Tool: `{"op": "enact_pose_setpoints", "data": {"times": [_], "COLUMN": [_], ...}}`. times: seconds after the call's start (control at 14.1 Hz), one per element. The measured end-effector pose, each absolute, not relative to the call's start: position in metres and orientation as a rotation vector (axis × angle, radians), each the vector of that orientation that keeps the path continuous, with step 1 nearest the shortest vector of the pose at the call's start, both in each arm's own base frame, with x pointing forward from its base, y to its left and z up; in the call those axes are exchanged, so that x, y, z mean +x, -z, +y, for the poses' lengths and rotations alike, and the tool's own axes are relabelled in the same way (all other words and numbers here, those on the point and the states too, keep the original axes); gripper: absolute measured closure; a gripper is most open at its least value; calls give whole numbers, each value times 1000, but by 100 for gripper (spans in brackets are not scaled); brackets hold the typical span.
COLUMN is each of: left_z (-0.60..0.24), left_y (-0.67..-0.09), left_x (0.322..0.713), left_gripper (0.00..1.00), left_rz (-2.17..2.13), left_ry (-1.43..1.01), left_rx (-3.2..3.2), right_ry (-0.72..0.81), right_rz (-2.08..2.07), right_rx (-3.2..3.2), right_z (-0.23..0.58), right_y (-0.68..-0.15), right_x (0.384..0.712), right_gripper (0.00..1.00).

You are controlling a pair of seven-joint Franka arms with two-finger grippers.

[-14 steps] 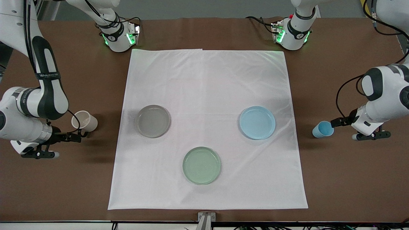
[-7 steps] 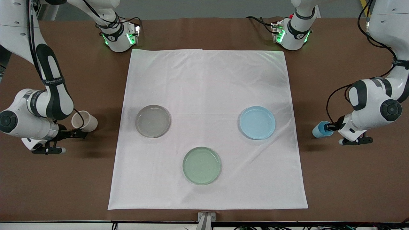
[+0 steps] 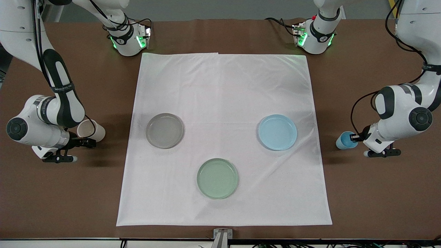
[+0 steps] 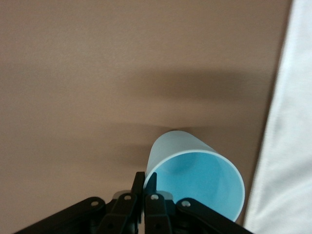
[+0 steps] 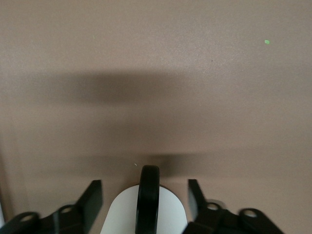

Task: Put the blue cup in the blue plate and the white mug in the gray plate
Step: 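Grasp the mug with the right gripper while the left gripper grasps the cup, then lift the mug with the right gripper while the left gripper places the cup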

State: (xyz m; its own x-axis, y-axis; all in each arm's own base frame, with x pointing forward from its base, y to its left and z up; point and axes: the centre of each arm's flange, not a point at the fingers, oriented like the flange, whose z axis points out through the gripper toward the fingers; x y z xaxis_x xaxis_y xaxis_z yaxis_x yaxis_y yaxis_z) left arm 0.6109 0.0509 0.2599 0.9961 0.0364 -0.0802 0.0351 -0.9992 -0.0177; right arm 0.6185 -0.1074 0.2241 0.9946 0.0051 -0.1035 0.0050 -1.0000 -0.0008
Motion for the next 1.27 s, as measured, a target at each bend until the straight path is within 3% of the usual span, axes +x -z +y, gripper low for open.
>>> {"op": "enact_pose_setpoints", "data": {"times": [0.07, 0.21, 0.35, 0.42, 0.57, 0.64, 0.78, 1.06, 1.27], "left_z": [40, 14, -20, -42, -87, -107, -144, -199, -224], "left_y": [-274, -304, -327, -334, -337, -336, -328, -293, -265], "left_x": [612, 610, 604, 601, 595, 590, 581, 568, 562], "left_gripper": [97, 97, 97, 97, 97, 97, 97, 97, 97], "left_rz": [-34, 0, -19, -45, -107, -132, -159, -213, -237], "left_ry": [-126, -134, -144, -147, -152, -162, -186, -236, -269], "left_rx": [-3124, -3124, -3124, -3126, -3134, -3138, -3149, -3169, -3182], "right_ry": [-166, -172, -177, -178, -177, -176, -173, -155, -214], "right_rz": [-11, -15, -17, -19, -26, -29, -32, -70, -178], "right_rx": [-3136, -3135, -3133, -3133, -3133, -3133, -3133, -3130, -3109], "right_z": [-109, -111, -111, -111, -111, -111, -111, -102, -54], "right_y": [-223, -221, -220, -220, -220, -220, -220, -233, -287], "right_x": [618, 616, 615, 615, 615, 615, 615, 622, 630], "right_gripper": [40, 44, 57, 57, 70, 70, 81, 81, 81]}}
